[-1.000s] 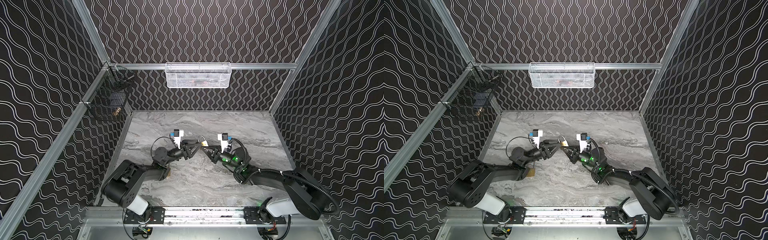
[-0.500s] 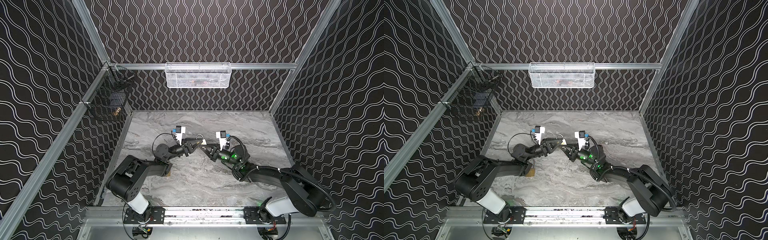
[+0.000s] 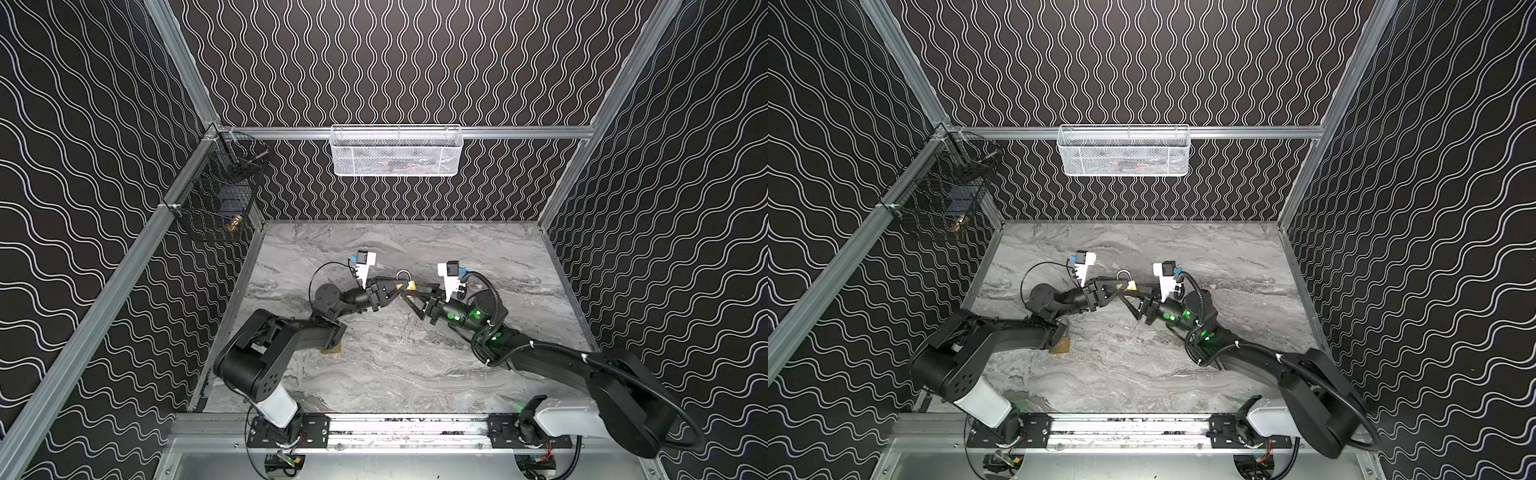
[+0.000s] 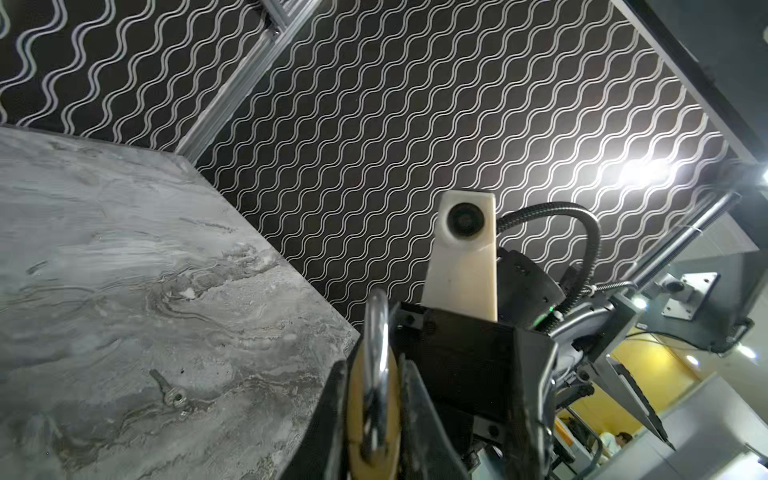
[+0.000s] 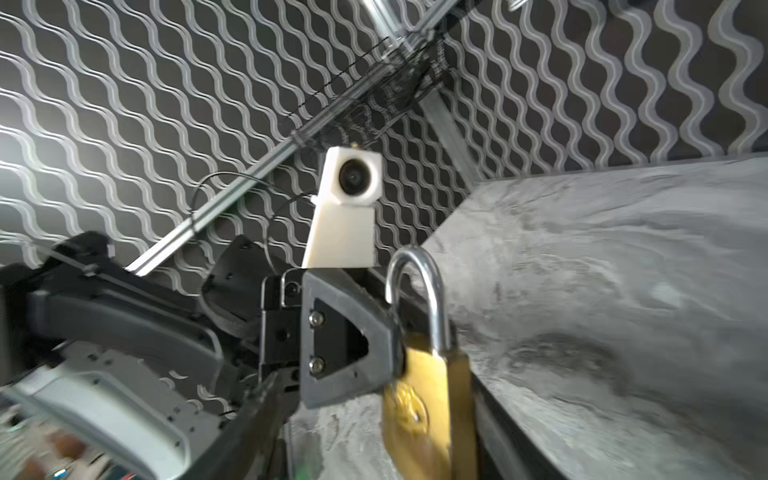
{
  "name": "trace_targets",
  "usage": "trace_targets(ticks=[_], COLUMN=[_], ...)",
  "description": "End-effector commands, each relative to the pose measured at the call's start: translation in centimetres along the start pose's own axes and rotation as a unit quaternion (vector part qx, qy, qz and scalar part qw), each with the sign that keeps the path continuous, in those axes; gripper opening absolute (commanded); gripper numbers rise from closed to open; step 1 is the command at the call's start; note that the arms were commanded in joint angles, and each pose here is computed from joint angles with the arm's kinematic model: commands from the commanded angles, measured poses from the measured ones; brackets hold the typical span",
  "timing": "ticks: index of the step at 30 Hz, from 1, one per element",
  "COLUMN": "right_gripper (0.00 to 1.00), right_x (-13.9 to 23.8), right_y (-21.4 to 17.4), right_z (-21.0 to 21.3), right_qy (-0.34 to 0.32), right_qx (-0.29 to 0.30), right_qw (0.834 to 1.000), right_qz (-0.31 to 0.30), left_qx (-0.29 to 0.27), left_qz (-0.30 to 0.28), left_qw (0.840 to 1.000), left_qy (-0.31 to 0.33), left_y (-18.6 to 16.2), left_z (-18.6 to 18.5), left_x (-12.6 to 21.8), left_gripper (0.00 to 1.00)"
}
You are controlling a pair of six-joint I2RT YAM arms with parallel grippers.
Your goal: Unlock with the key
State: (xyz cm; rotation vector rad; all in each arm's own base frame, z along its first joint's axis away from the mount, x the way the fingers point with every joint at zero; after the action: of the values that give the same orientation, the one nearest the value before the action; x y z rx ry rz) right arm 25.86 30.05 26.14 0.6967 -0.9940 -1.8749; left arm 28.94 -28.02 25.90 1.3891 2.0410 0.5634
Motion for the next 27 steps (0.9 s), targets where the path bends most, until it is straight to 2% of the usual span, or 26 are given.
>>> trace_targets(ticks=[1, 4, 8, 10, 13, 20, 23, 25, 27], right_gripper=[0.68, 0.68, 0.57, 0.51, 0.49, 0.35, 0.23, 0.23, 0.28], right_x=[1.4, 2.4, 1.9, 0.9, -0.5, -2.6, -3.0, -3.2, -3.4], right_y=[-1.5, -1.7, -2.4, -2.7, -3.1, -4.1, -4.3, -4.6, -4.9], right_z=[-3.5, -4.8, -4.7, -3.7, -2.5, -2.6, -2.4, -2.1, -1.6], right_qy=[-0.121, -0.185, -0.255, -0.270, -0.278, -0.299, -0.296, -0.289, -0.276], right_qx=[0.031, 0.067, 0.141, 0.187, 0.231, 0.266, 0.272, 0.276, 0.277], right_qw=[0.991, 0.979, 0.953, 0.940, 0.928, 0.908, 0.907, 0.907, 0.910], right_qz=[0.038, 0.052, 0.080, 0.090, 0.095, 0.124, 0.128, 0.133, 0.136], left_qx=[0.011, 0.006, 0.006, 0.007, 0.000, 0.003, 0.004, 0.002, 0.000], left_qz=[-0.038, -0.046, -0.038, -0.032, -0.029, -0.036, -0.039, -0.041, -0.043], left_qw=[0.997, 0.987, 0.966, 0.955, 0.941, 0.938, 0.938, 0.937, 0.935], left_qy=[0.070, 0.154, 0.254, 0.296, 0.337, 0.346, 0.345, 0.348, 0.351], left_y=[1.4, 1.6, 1.4, 1.0, 0.9, 1.3, 1.3, 1.4, 1.5], left_z=[1.7, 3.4, 4.5, 4.5, 4.3, 3.5, 3.3, 3.4, 3.5], left_x=[0.5, 1.4, 2.2, 2.6, 3.2, 3.6, 3.6, 3.7, 3.7], left_gripper=[0.00, 0.00, 0.00, 0.00, 0.00, 0.00, 0.00, 0.00, 0.00])
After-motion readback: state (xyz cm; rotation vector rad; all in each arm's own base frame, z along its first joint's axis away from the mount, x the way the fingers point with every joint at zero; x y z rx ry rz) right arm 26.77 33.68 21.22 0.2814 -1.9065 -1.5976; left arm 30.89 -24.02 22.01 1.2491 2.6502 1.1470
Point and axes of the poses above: each gripper's point midway between its finger pads, its own x axis back along the fingers, its own z axis along the line the jaws close on, y = z × x, the point moved 1 cm from there along x, back along the fingers, and after that the axes turned 4 degrees about x, right-handed, at the moved point
